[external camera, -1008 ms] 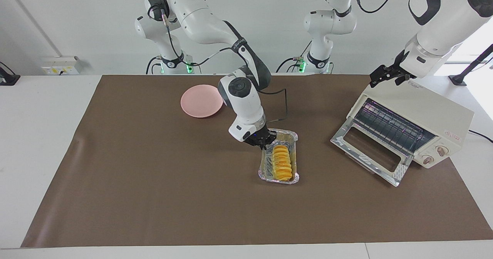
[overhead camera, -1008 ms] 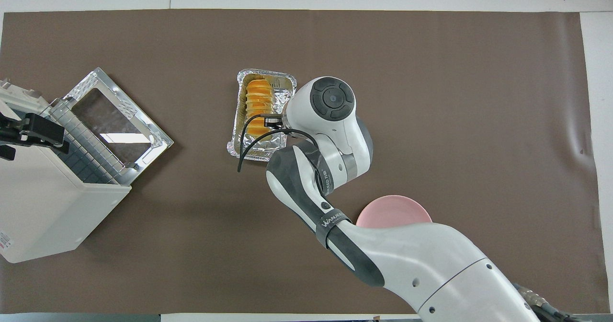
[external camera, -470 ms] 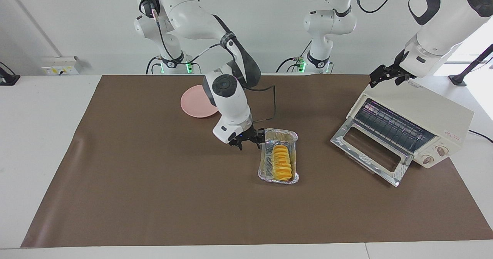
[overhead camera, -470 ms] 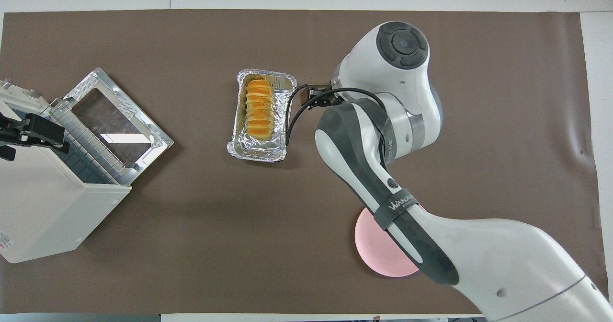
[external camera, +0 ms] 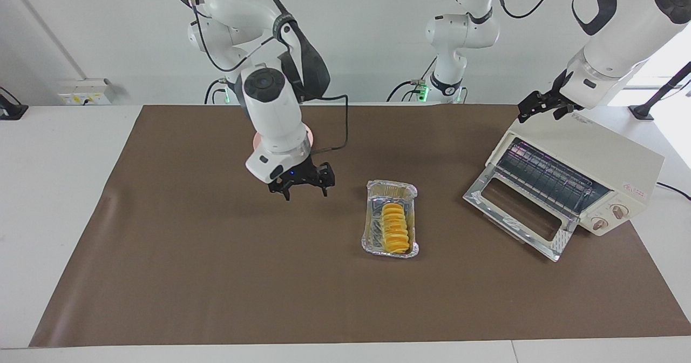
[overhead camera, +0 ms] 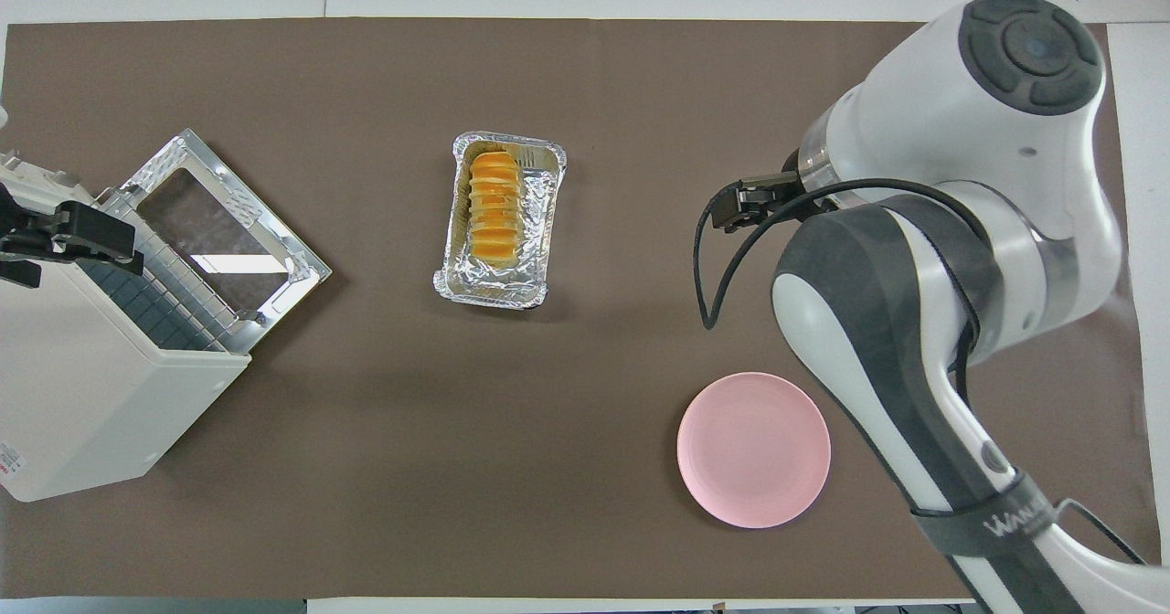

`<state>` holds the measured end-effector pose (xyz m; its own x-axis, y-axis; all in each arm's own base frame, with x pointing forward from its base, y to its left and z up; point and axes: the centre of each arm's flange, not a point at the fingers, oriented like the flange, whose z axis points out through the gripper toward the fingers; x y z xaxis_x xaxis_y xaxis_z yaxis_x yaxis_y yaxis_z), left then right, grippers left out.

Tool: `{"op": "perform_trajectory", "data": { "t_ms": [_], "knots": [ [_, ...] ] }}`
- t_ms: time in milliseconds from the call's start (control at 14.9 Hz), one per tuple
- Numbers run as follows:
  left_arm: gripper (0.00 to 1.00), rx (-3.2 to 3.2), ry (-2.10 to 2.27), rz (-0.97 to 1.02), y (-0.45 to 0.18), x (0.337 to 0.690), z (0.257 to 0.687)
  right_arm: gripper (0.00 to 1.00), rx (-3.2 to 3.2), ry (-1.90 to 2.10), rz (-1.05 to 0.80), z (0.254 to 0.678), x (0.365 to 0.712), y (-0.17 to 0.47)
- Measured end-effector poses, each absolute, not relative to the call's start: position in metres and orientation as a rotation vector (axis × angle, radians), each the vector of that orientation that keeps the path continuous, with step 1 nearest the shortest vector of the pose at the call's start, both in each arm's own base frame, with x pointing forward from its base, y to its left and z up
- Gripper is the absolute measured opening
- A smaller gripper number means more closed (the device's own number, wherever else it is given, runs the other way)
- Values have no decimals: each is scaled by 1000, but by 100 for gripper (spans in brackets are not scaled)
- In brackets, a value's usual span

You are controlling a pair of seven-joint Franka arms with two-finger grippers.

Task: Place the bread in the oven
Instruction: 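Withdraw the right gripper while the left gripper reaches the foil tray, then grasp the foil tray with the left gripper and lift it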

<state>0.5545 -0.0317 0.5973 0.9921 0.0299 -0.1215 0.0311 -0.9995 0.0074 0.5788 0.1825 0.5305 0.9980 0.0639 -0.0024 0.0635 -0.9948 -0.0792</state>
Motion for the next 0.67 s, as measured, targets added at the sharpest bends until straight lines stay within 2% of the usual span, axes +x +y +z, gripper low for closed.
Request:
{"op": "perform_trajectory", "data": {
  "t_ms": [134,336,470,672],
  "knots": [
    [100,3120,12,-137,-79,562,589,100,-3080,-62,41,551,564,152],
    [100,3123,17,-148,-178,588,545,100,-3113,-108,88,570,551,96],
    [100,3097,-1,-113,-227,608,513,100,-3110,-119,97,572,545,67],
    [100,3089,-30,-89,-275,611,478,100,-3108,-93,116,567,541,40]
  ]
}}
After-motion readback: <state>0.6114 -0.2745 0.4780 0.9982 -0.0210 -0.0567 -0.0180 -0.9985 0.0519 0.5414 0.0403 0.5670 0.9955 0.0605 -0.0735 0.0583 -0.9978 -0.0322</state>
